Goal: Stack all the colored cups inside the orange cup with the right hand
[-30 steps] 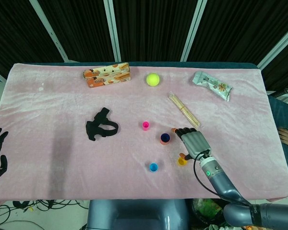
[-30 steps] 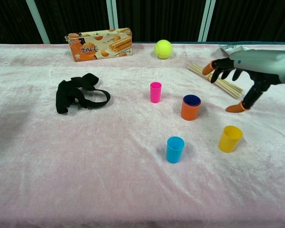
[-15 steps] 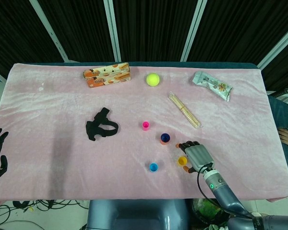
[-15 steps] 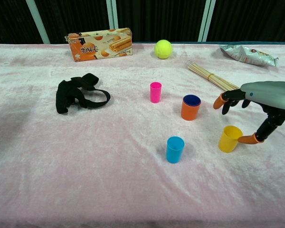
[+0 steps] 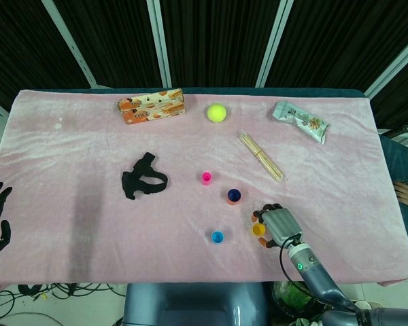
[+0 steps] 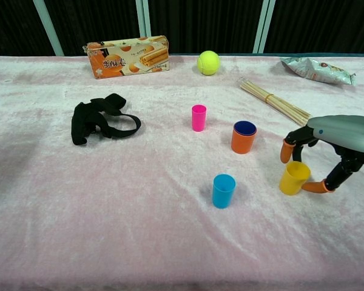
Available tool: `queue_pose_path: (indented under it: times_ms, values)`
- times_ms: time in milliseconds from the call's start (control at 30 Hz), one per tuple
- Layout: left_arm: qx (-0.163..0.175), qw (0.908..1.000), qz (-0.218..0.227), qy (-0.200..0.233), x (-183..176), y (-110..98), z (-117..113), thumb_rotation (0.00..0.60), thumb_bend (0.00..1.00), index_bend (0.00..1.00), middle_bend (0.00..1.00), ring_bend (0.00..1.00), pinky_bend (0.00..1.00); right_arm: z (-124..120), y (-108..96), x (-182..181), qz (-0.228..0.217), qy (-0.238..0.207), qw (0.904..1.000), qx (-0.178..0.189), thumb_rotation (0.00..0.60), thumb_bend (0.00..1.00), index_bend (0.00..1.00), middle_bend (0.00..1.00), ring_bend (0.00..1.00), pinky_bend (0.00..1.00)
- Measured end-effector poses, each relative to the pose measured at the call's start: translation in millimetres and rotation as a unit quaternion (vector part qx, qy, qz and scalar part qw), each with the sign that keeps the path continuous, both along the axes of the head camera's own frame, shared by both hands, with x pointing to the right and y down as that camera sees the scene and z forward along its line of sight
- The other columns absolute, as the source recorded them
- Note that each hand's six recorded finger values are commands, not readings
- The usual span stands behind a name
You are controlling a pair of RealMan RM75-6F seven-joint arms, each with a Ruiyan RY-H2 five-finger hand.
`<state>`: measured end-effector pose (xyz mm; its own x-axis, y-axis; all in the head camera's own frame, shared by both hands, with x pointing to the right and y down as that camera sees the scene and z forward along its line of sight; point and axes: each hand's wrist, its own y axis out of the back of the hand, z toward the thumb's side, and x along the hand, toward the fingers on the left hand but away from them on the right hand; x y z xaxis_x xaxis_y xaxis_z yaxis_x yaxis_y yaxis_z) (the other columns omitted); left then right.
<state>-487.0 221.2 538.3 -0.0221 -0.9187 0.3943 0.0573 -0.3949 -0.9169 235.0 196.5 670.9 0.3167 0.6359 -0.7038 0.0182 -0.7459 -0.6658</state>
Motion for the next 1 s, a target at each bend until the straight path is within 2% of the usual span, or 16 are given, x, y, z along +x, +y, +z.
queue_pose_path:
  times_ms: [233,433,567,767,1000]
  values:
    - [0.000,1.0000,0.000,0.000,0,0,0,0.600,0.70,0.07,0.01,0.00,0.03,5,-3,-4,-0.004,-0.005,0.9999,0.013,0.600,0.32,0.51,0.52,0.29,0.21]
    - [0.001,1.0000,-0.001,0.001,0,0,-1,0.600,0.70,0.07,0.01,0.00,0.03,-7,-16,-7,-0.002,-0.017,0.9995,0.028,0.600,0.35,0.54,0.53,0.29,0.21]
    - [0.001,1.0000,0.000,0.001,0,0,-1,0.600,0.70,0.07,0.01,0.00,0.03,-22,-32,-12,-0.004,-0.024,0.9992,0.032,0.600,0.35,0.55,0.53,0.29,0.21]
    - [0.000,1.0000,0.001,0.001,1,0,0,0.600,0.70,0.07,0.01,0.00,0.03,-41,-68,-31,-0.017,-0.028,0.9984,0.045,0.600,0.35,0.55,0.53,0.29,0.21]
    - [0.001,1.0000,0.000,0.000,0,0,-1,0.600,0.70,0.07,0.01,0.00,0.03,-37,-94,-50,-0.022,-0.026,0.9984,0.044,0.600,0.35,0.55,0.52,0.29,0.21]
